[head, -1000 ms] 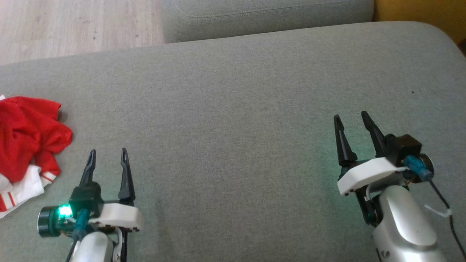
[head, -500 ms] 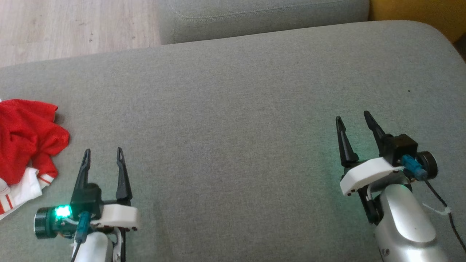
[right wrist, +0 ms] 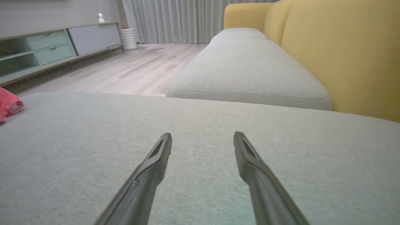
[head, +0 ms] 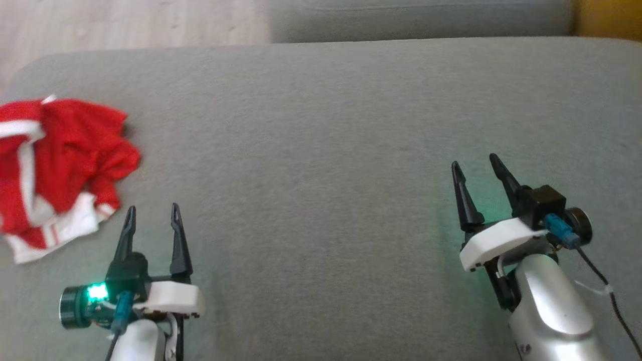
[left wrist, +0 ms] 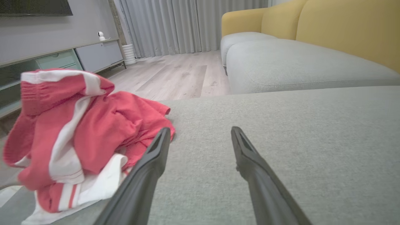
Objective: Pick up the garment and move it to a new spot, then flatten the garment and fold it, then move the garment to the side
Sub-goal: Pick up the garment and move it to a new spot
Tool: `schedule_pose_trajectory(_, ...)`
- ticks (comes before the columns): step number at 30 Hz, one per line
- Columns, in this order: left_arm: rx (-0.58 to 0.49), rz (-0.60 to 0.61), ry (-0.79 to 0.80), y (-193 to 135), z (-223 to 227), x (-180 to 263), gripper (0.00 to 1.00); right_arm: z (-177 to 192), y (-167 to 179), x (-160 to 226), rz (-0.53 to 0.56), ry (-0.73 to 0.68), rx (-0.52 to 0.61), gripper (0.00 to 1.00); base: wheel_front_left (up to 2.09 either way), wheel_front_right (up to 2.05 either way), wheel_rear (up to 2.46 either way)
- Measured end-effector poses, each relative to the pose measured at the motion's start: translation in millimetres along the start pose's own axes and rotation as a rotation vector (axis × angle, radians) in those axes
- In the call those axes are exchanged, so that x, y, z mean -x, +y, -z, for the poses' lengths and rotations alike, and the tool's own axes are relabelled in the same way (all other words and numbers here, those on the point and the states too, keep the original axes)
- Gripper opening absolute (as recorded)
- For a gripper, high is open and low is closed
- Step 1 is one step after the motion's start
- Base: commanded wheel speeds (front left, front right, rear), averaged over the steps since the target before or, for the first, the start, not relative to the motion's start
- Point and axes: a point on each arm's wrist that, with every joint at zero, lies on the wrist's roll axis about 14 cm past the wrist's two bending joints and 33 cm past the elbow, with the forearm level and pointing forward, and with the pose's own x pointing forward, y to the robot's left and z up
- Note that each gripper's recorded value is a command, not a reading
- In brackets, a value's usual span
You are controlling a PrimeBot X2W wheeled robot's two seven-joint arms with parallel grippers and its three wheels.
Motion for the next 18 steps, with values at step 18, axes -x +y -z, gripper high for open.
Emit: schedule_pose_trajectory(18,0.017,-0.289,0.038,95.7,12.3,64.0,1.00,9.4,165.6,-37.2,-0.470,0.033,-0.009,1.00,0.00,0.00,0.00)
